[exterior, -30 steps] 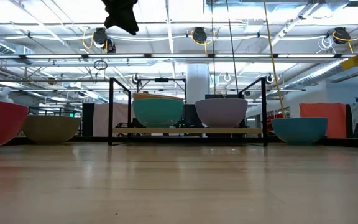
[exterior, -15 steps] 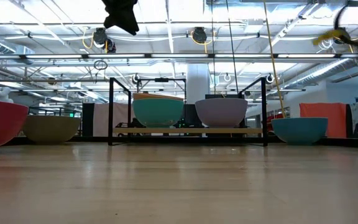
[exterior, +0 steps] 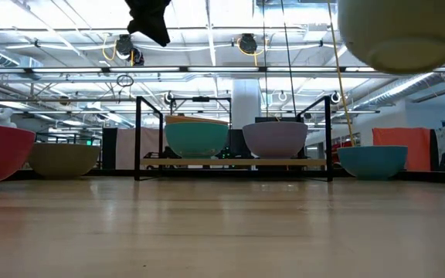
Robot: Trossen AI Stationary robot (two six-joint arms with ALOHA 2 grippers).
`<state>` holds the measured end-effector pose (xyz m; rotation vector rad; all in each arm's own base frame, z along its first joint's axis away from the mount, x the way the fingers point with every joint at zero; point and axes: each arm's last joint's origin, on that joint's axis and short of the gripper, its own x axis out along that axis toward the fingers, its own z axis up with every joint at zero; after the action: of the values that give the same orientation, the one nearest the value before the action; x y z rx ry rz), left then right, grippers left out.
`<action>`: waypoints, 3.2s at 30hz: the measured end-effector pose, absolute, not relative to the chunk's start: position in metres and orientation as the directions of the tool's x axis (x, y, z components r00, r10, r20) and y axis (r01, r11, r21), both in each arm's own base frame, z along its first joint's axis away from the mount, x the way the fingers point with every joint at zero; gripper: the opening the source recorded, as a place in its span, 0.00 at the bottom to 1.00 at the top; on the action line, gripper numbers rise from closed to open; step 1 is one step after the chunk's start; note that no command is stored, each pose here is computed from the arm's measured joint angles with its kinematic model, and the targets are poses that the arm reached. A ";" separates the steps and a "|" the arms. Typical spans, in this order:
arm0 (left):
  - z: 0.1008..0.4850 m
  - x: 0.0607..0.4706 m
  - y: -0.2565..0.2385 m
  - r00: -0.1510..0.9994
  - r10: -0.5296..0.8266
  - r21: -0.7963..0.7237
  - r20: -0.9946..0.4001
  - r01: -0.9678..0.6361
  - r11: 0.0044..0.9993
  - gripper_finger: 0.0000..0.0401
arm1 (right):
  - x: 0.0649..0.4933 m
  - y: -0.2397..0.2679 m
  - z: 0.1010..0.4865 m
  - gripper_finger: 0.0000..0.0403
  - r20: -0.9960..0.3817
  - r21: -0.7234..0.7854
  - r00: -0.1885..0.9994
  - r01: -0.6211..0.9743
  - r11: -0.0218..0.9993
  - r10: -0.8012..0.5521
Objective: Place and stack bowls onto a shelf
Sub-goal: Stack the green bowl on top of the purple bowl on the shelf
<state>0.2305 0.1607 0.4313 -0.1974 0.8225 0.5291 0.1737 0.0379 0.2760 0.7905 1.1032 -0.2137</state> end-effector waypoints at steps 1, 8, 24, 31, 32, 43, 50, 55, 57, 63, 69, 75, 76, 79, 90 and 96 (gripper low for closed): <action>0.431 0.231 0.161 0.560 0.371 0.037 -0.741 -0.518 0.855 0.28 | 0.176 0.033 0.281 0.00 -0.862 0.451 0.464 0.515 0.729 0.206; 0.431 0.231 0.161 0.560 0.371 0.038 -0.741 -0.517 0.855 0.28 | 0.194 -0.008 0.314 0.00 -0.904 0.333 0.419 0.556 0.762 0.090; 0.431 0.231 0.161 0.560 0.372 -0.002 -0.740 -0.556 0.831 0.28 | 0.237 -0.130 0.377 0.00 -0.845 0.130 0.509 0.494 0.860 -0.165; 0.431 0.231 0.161 0.560 0.372 -0.014 -0.740 -0.567 0.824 0.28 | 0.250 -0.178 0.372 0.00 -0.840 0.165 0.531 0.447 0.879 -0.112; 0.431 0.231 0.161 0.560 0.373 -0.015 -0.740 -0.567 0.823 0.28 | 0.252 -0.184 0.368 0.00 -0.844 0.168 0.526 0.442 0.881 -0.103; 0.431 0.231 0.161 0.561 0.373 -0.018 -0.739 -0.570 0.821 0.28 | 0.264 -0.239 0.308 0.00 -0.928 0.172 0.372 0.482 0.859 -0.023; 0.431 0.231 0.161 0.561 0.373 -0.018 -0.739 -0.570 0.821 0.28 | 0.269 -0.254 0.283 0.00 -0.946 0.164 0.323 0.443 0.882 0.014; 0.431 0.231 0.161 0.561 0.373 -0.018 -0.739 -0.570 0.821 0.28 | 0.273 -0.261 0.273 0.00 -0.949 0.150 0.315 0.393 0.907 0.021; 0.431 0.231 0.161 0.561 0.373 -0.018 -0.739 -0.570 0.821 0.28 | 0.275 -0.263 0.269 0.01 -0.950 0.145 0.312 0.388 0.910 0.018; 0.431 0.231 0.161 0.561 0.373 -0.018 -0.739 -0.570 0.821 0.28 | 0.280 -0.267 0.267 0.06 -0.938 0.120 0.345 0.356 0.927 -0.011; 0.431 0.231 0.161 0.561 0.373 -0.018 -0.739 -0.570 0.822 0.28 | 0.282 -0.268 0.270 0.16 -0.928 0.104 0.370 0.349 0.931 -0.035; 0.431 0.231 0.161 0.561 0.373 -0.017 -0.739 -0.569 0.822 0.28 | 0.282 -0.264 0.275 0.28 -0.926 0.101 0.375 0.341 0.934 -0.037; 0.431 0.231 0.161 0.561 0.373 -0.014 -0.739 -0.566 0.825 0.28 | 0.282 -0.263 0.277 0.30 -0.925 0.097 0.377 0.332 0.938 -0.038; 0.431 0.231 0.161 0.561 0.372 -0.008 -0.740 -0.561 0.828 0.28 | 0.280 -0.255 0.289 0.33 -0.915 0.068 0.401 0.287 0.956 -0.055; 0.431 0.231 0.161 0.561 0.372 -0.009 -0.740 -0.561 0.828 0.28 | 0.274 -0.221 0.348 0.31 -0.808 -0.089 0.565 0.169 0.982 -0.170; 0.431 0.230 0.161 0.560 0.372 -0.015 -0.740 -0.567 0.824 0.28 | 0.279 -0.226 0.348 0.17 -0.782 -0.132 0.589 0.165 0.977 -0.205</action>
<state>0.2305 0.1608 0.4313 -0.2644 0.8035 0.5606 0.2794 -0.2261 0.3476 -0.0465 0.9160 -0.2155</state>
